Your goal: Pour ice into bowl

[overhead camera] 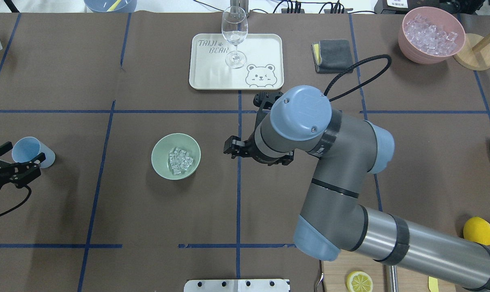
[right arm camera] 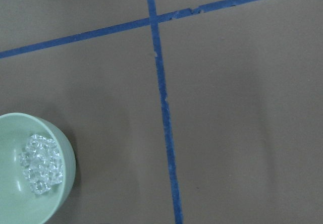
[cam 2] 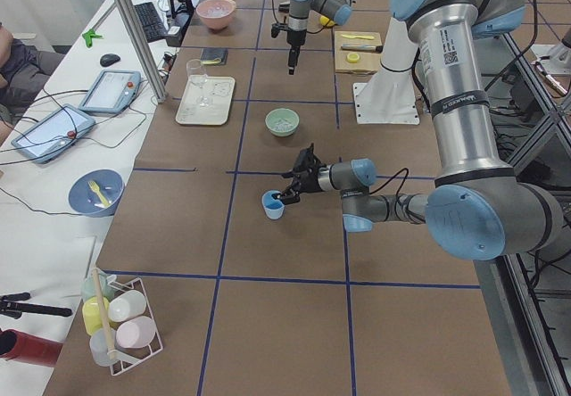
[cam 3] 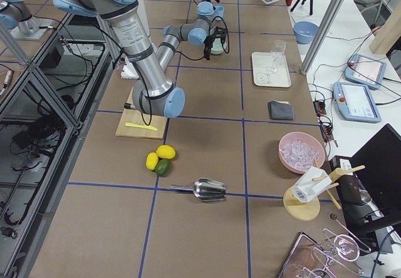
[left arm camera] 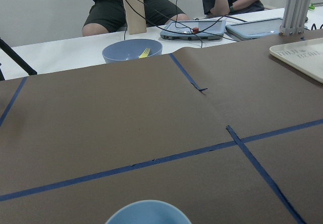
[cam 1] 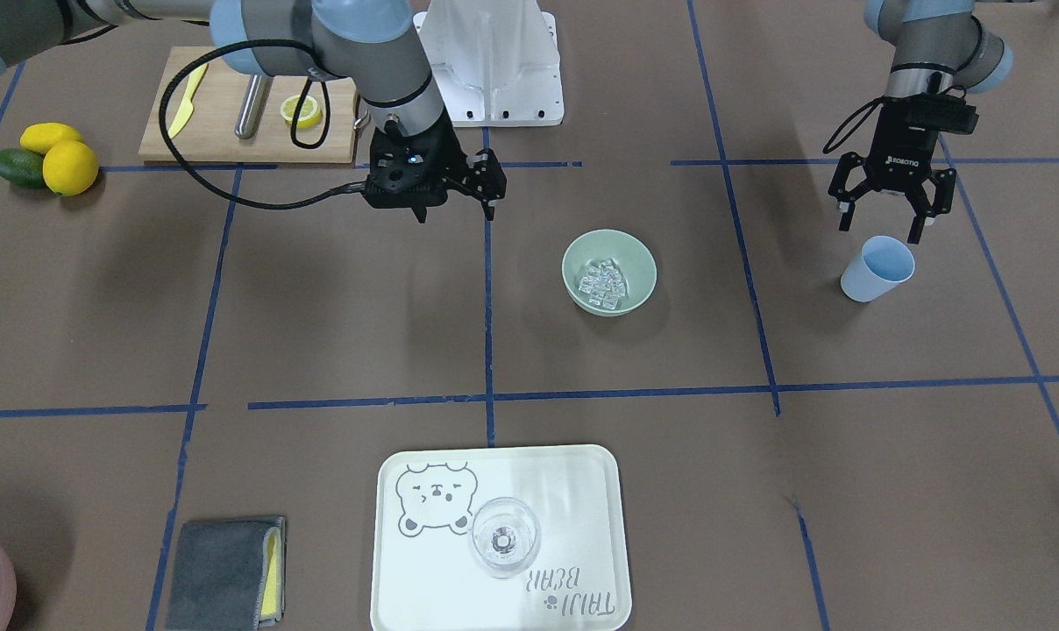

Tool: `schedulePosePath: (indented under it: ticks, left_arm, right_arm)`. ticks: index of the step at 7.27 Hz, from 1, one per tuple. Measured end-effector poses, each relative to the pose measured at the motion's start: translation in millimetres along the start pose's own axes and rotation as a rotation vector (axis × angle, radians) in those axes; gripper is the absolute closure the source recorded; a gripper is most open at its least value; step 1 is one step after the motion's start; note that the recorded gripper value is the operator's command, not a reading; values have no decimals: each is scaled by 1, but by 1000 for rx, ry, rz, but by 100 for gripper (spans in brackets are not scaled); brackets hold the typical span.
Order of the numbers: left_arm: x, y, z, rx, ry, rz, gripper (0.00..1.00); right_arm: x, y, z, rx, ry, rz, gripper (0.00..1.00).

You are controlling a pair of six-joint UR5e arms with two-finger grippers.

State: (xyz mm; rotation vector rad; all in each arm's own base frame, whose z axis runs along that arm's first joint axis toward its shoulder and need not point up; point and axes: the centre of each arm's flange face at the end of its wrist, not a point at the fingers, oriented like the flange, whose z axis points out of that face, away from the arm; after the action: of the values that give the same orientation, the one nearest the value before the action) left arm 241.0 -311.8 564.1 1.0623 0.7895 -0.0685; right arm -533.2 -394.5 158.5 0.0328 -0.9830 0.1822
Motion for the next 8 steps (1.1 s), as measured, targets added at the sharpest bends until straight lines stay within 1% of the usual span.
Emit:
schedulePosePath:
  ticks: [1,2,3,4,5,6,7,8]
  left_arm:
    - [-13,-16,1,-36,20,44,0]
    - [-30,-33,4,-94,38,87,0]
    - [-46,-56,10,-154,48,115,0]
    - [-57,-85,16,-197,46,143,0]
    - [-61,-104,19,-223,31,170,0]
    - [-61,-116,20,-249,11,187,0]
    - [-61,-128,22,-282,-22,190,0]
    - [-60,-139,26,-318,-61,190,0]
  right_arm:
    - [-25,-2,13,8,8,0,0]
    - [-45,-7,29,19,9,-1,0]
    - [-58,-14,45,31,-4,1,0]
    - [-71,-18,59,41,-13,7,0]
    - [-87,-18,73,52,-6,9,0]
    - [-99,-14,91,58,12,5,3]
    - [-104,-6,108,54,32,0,56]
    - [-106,-1,117,48,45,-3,100]
